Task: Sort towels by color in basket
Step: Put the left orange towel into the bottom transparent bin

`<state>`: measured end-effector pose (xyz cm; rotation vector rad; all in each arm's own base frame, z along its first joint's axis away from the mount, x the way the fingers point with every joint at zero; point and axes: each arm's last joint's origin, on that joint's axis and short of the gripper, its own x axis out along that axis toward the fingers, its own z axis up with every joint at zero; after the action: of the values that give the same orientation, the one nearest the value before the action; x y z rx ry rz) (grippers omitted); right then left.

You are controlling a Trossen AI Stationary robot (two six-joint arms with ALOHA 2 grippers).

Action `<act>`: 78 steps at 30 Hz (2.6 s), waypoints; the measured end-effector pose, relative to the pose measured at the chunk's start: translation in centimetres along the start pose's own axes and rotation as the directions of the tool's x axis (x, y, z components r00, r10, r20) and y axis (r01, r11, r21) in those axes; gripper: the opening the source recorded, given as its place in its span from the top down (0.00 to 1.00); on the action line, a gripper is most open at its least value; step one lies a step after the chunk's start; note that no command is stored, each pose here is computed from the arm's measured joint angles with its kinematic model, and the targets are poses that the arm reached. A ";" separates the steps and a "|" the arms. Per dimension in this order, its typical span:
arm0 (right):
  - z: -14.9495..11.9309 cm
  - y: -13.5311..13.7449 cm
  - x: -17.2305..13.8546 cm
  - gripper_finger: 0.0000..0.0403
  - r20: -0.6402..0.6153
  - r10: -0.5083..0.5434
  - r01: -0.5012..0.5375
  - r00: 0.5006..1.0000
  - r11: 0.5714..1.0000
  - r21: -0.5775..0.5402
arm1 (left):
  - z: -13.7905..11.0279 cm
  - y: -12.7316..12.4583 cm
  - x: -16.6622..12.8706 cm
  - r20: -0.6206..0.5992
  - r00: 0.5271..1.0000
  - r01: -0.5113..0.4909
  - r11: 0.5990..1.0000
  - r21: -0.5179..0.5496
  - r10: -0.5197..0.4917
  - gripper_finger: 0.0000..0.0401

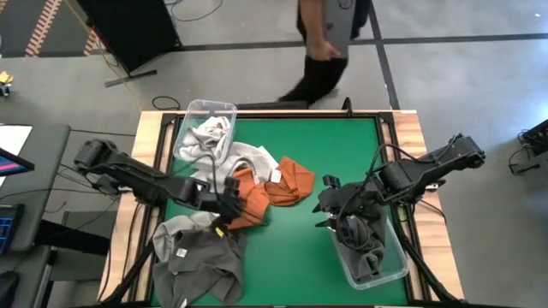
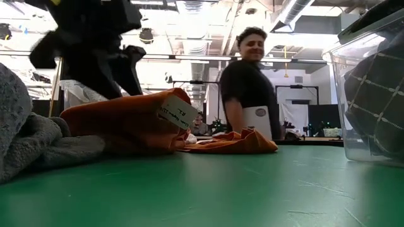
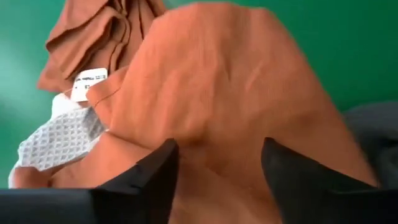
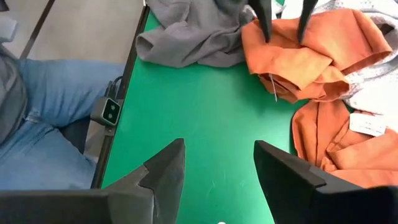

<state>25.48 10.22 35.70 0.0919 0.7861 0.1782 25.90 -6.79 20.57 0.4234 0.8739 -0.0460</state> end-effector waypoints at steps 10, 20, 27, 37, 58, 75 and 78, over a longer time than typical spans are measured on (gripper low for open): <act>0.2 -0.7 0.1 0.45 0.004 -0.020 0.020 1.000 1.000 0.009 | -0.5 0.2 4.0 -0.077 0.997 -0.020 0.999 -0.046 0.016 0.20; -0.3 -0.6 3.5 0.45 -0.109 -0.050 0.050 0.993 0.999 -0.005 | -1.6 0.1 7.6 -0.147 0.986 0.068 0.995 -0.072 -0.078 0.48; -1.8 -0.7 6.2 0.45 -0.295 -0.062 0.059 0.954 0.998 -0.019 | -1.2 0.3 6.5 -0.112 0.991 0.075 0.997 -0.033 -0.078 0.94; -2.2 0.4 4.5 0.47 -0.296 -0.023 0.014 0.955 0.999 -0.032 | 3.2 1.6 1.7 0.109 0.993 0.048 0.999 0.017 -0.049 0.97; -5.5 1.7 -0.1 0.62 -0.435 -0.259 0.272 0.862 0.962 -0.032 | 10.0 2.3 -5.0 0.536 0.842 -0.012 0.991 0.134 -0.062 0.97; -7.0 2.5 -6.6 0.66 -0.151 -0.421 0.426 0.894 0.905 0.001 | 11.7 3.7 -6.1 0.733 0.672 0.010 0.991 0.132 -0.104 0.97; -6.9 2.5 -6.6 0.66 -0.135 -0.435 0.439 0.890 0.899 -0.004 | 11.7 4.0 -6.1 0.742 0.664 0.004 0.993 0.117 -0.090 0.97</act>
<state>15.68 11.56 35.76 -0.0753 0.9224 -0.2586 31.40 -8.31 33.14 0.4292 0.0506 -0.3001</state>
